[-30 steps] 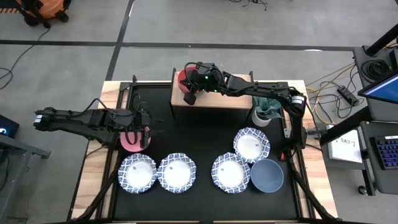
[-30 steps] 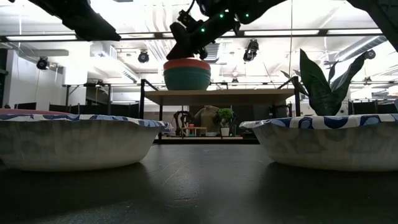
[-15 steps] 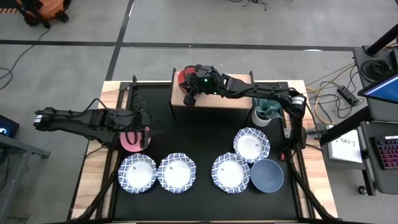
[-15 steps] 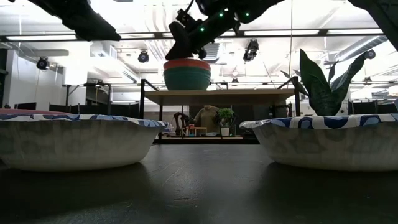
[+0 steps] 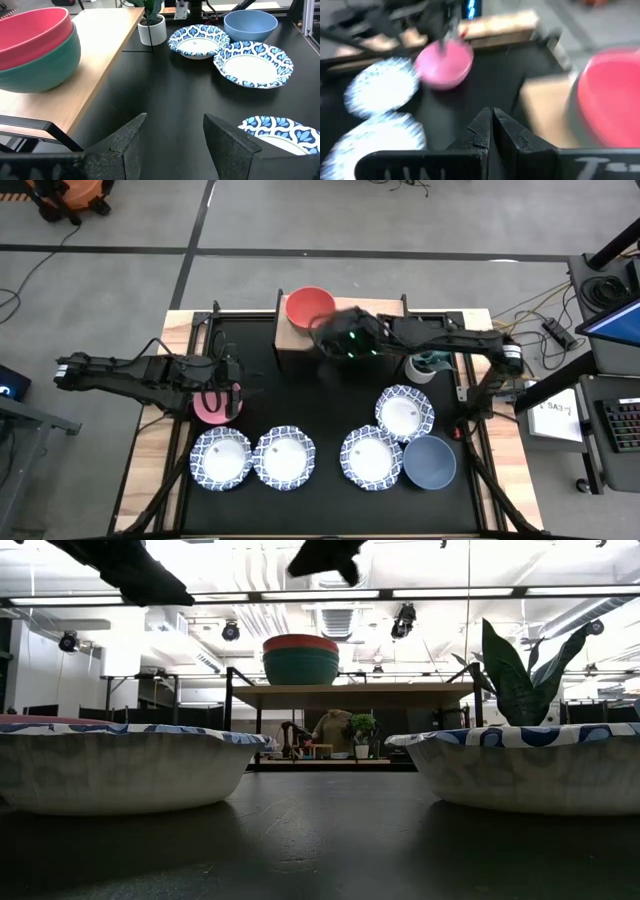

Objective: Place and stack bowls onto a shelf
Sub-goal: Put the white with blue patterned bowl on the shelf

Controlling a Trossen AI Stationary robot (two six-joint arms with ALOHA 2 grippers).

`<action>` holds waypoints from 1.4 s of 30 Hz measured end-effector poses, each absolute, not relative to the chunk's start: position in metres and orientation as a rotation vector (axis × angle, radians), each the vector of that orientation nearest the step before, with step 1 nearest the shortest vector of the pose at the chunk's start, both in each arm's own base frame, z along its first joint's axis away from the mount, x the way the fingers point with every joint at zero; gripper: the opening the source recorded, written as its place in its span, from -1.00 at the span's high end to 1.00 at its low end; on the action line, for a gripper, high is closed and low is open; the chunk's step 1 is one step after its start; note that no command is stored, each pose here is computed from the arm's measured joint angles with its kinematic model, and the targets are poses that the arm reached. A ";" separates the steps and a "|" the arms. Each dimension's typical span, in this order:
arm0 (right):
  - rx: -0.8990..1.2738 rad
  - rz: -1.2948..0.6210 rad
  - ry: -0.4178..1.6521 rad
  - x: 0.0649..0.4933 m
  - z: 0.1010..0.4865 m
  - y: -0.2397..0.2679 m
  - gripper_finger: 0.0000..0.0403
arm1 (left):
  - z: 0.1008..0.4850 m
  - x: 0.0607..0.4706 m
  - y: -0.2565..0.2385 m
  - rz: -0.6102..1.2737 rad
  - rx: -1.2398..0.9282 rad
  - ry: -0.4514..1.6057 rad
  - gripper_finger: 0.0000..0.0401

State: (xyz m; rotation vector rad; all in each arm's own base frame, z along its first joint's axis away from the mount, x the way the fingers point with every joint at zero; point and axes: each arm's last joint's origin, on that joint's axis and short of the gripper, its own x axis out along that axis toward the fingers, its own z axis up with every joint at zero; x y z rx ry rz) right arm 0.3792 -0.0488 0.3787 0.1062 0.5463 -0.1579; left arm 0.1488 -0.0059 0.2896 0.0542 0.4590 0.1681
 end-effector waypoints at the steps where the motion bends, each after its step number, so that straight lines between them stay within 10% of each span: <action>1: 0.161 -0.160 0.594 0.374 0.378 -0.042 0.96 | 0.290 0.149 -0.006 0.170 0.051 0.459 0.12; 10: 0.531 -0.335 1.028 0.341 0.339 0.005 0.84 | 0.290 0.149 -0.006 0.172 0.040 0.451 0.12; 24: 0.736 -0.699 1.300 0.328 0.261 0.024 -0.15 | 0.289 0.149 -0.006 0.172 0.041 0.461 0.12; 42: 0.781 -0.864 1.337 0.312 0.197 0.021 -0.06 | 0.289 0.149 -0.006 0.171 0.043 0.468 0.12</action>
